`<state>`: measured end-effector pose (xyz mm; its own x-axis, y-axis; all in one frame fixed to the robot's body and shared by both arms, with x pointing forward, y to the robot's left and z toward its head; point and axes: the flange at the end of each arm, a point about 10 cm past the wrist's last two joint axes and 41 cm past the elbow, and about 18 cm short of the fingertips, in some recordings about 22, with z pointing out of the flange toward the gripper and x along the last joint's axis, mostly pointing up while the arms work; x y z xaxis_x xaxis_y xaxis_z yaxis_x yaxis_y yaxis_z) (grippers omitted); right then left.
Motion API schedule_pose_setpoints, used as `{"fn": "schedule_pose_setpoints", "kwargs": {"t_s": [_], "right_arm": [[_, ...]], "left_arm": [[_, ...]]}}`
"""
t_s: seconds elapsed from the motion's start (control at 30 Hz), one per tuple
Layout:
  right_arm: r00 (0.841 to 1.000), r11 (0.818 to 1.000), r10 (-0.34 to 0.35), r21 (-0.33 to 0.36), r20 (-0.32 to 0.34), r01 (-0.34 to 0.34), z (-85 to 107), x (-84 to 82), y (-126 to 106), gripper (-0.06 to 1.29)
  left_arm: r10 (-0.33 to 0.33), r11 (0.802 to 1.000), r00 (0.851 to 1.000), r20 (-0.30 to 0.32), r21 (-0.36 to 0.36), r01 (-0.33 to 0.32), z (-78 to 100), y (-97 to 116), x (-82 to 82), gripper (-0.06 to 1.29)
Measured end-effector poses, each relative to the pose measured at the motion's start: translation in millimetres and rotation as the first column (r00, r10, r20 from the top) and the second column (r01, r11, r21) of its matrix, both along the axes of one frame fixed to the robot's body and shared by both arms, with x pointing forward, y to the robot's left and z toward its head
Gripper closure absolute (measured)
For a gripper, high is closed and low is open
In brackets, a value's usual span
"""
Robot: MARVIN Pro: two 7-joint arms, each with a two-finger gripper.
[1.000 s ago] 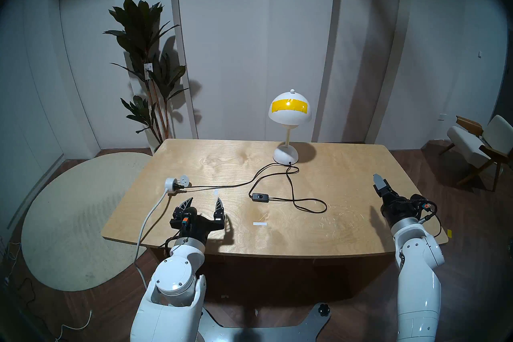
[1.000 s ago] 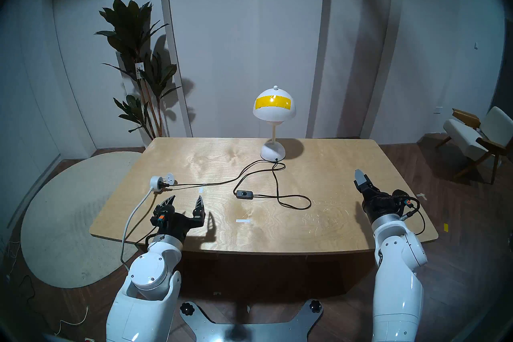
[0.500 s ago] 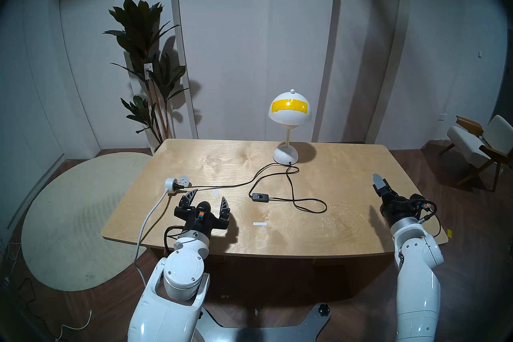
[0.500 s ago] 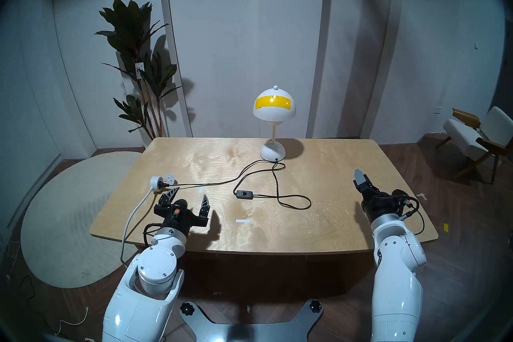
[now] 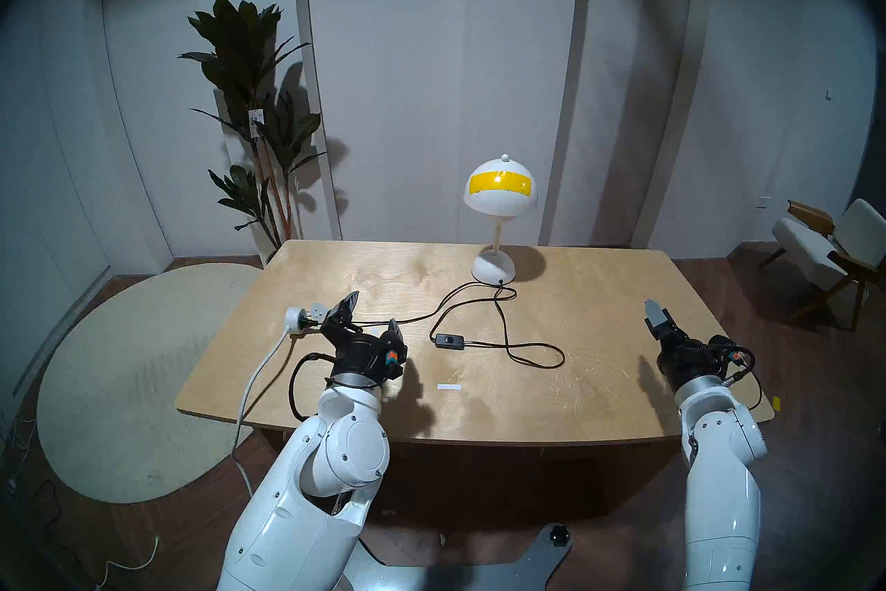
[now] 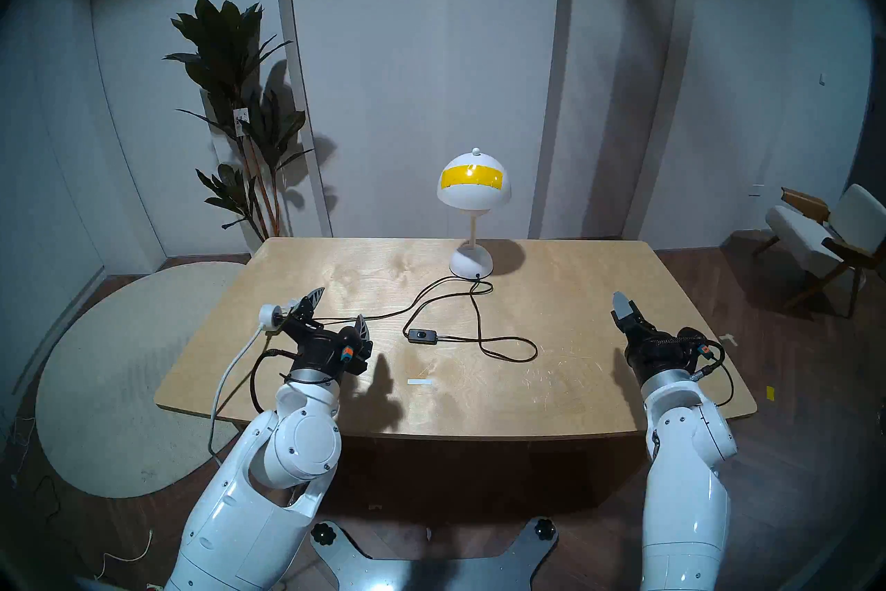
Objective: Turn on the table lamp by pressing the switch
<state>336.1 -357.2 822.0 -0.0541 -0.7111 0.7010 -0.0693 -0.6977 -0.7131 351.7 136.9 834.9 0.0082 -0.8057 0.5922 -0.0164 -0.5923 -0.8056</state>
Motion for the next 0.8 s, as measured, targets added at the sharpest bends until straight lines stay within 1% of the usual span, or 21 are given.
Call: {"fn": "schedule_pose_setpoints", "kwargs": {"t_s": [0.07, 0.17, 0.3, 0.57, 0.7, 0.8], "right_arm": [[1.0, 1.0, 0.0, 0.0, 0.0, 0.0, 0.1, 0.0, 0, 0.0], [1.0, 1.0, 0.0, 0.0, 0.001, 0.0, 0.2, 0.0, 0, 0.0], [1.0, 1.0, -0.001, 0.001, 0.001, 0.001, 0.3, -0.1, 0, 0.0], [1.0, 1.0, -0.001, 0.001, 0.002, 0.001, 0.6, -0.1, 0, 0.0], [1.0, 1.0, -0.001, 0.001, 0.002, 0.001, 0.7, -0.1, 0, 0.0], [1.0, 1.0, -0.001, 0.001, 0.003, 0.001, 0.8, -0.1, 0, 0.0]], "left_arm": [[0.005, 0.999, 1.0, 0.006, 0.037, -0.006, 3.0, -5, 1.2, -0.02], [0.006, 0.998, 1.0, 0.01, 0.069, -0.007, 5.9, -11, 2.3, -0.02], [-0.017, 0.993, 1.0, 0.006, 0.119, 0.017, 10.1, -27, 3.9, -0.02], [-0.068, 0.983, 0.998, -0.014, 0.171, 0.069, 12.6, -55, 5.0, -0.02], [-0.078, 0.978, 0.997, -0.022, 0.19, 0.081, 12.3, -62, 6.5, -0.02], [-0.088, 0.972, 0.996, -0.033, 0.215, 0.093, 9.9, -67, 10.7, -0.02]]}}
